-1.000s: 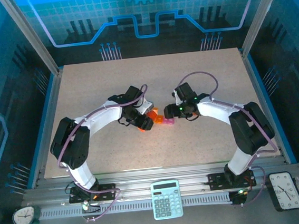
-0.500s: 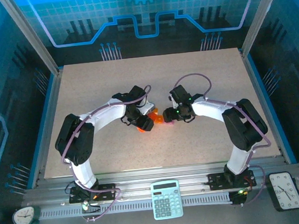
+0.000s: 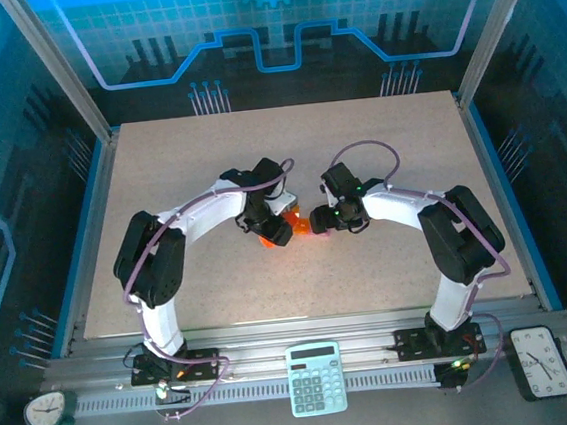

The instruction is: Sort the pills into containers

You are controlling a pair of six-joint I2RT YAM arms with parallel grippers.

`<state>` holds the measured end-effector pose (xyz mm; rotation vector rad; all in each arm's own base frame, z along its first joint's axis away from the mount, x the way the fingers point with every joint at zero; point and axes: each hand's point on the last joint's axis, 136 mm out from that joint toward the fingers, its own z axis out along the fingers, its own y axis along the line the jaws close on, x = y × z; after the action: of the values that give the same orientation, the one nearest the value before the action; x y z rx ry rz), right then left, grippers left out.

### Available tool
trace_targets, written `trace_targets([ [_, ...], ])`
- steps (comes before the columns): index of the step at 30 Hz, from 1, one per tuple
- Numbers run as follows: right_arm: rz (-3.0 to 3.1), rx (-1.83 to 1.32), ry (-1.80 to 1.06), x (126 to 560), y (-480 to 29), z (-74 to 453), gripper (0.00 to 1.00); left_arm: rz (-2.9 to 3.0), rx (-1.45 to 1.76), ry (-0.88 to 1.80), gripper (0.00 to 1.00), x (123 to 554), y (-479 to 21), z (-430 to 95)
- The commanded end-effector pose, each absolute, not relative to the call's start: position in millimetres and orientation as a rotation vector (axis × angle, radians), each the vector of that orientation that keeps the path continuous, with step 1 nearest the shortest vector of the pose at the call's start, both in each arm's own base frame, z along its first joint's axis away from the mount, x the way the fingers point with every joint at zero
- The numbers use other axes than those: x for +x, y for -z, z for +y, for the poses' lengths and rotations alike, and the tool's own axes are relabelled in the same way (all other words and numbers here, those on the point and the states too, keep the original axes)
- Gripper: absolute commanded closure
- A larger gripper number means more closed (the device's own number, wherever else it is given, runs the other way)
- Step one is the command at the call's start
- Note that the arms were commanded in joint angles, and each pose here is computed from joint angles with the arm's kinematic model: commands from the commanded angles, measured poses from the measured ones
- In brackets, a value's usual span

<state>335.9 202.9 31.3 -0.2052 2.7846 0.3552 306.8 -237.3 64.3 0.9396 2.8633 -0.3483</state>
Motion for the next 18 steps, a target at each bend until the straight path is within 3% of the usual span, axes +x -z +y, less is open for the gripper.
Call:
trace_targets([
  [1, 2.805, -0.216, -0.342, 334.7, -25.8, 207.1, 0.26, 2.892, 1.006, 0.265, 0.95, 303.5, -65.6, -232.3],
  [18, 2.81, -0.207, -0.346, 333.1, -24.5, 206.9, 0.26, 2.911, 1.085, 0.182, 0.95, 303.7, -63.1, -234.2],
])
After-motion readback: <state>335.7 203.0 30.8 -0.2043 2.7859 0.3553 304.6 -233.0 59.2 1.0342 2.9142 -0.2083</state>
